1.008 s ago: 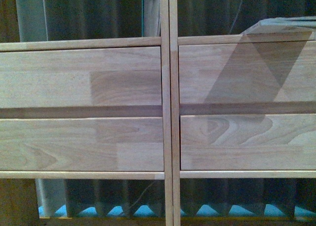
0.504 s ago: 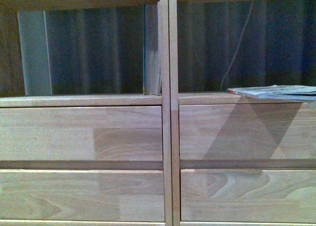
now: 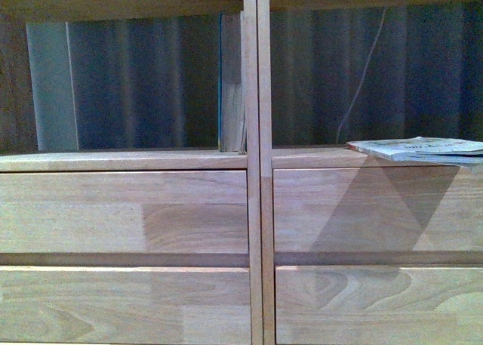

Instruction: Organize books on shelf

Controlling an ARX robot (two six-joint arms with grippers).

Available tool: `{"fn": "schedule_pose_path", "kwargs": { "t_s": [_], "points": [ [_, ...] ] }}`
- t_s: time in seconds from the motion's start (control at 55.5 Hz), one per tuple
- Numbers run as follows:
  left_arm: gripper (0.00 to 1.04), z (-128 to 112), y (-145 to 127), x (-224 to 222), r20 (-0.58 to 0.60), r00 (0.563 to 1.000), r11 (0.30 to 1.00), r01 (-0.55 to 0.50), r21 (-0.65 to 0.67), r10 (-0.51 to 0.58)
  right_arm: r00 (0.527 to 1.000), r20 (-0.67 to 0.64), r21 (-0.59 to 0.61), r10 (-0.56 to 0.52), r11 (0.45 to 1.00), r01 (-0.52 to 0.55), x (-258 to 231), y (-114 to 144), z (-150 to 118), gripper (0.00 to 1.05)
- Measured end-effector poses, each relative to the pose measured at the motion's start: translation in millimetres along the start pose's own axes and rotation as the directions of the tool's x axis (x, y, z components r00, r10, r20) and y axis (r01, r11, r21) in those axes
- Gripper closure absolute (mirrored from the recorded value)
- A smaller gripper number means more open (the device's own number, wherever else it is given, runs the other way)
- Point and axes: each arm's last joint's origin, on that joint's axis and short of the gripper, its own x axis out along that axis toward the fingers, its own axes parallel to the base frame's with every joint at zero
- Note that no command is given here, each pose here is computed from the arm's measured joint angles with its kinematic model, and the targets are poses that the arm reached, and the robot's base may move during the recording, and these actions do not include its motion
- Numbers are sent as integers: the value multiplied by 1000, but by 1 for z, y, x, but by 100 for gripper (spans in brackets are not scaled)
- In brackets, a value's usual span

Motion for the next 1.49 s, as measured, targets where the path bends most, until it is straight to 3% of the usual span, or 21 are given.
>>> {"fn": "schedule_pose_path", "kwargs": {
  "t_s": [0.144,0.306,0.702,1.189,1.495],
  "points": [
    [7,0,0,0,0,1000,1000,0,0,0,996,18,174,-91,981,87,46,-23,7,7],
    [7,0,0,0,0,1000,1000,0,0,0,990,82,249,-118,964,94,76,-28,19,7],
    [7,0,0,0,0,1000,1000,0,0,0,969,184,285,-166,952,109,116,-39,41,7],
    [7,0,0,0,0,1000,1000,0,0,0,950,251,300,-188,948,109,125,-38,63,7],
    [7,0,0,0,0,1000,1000,0,0,0,934,275,302,-226,943,140,124,-40,64,50]
  ]
}}
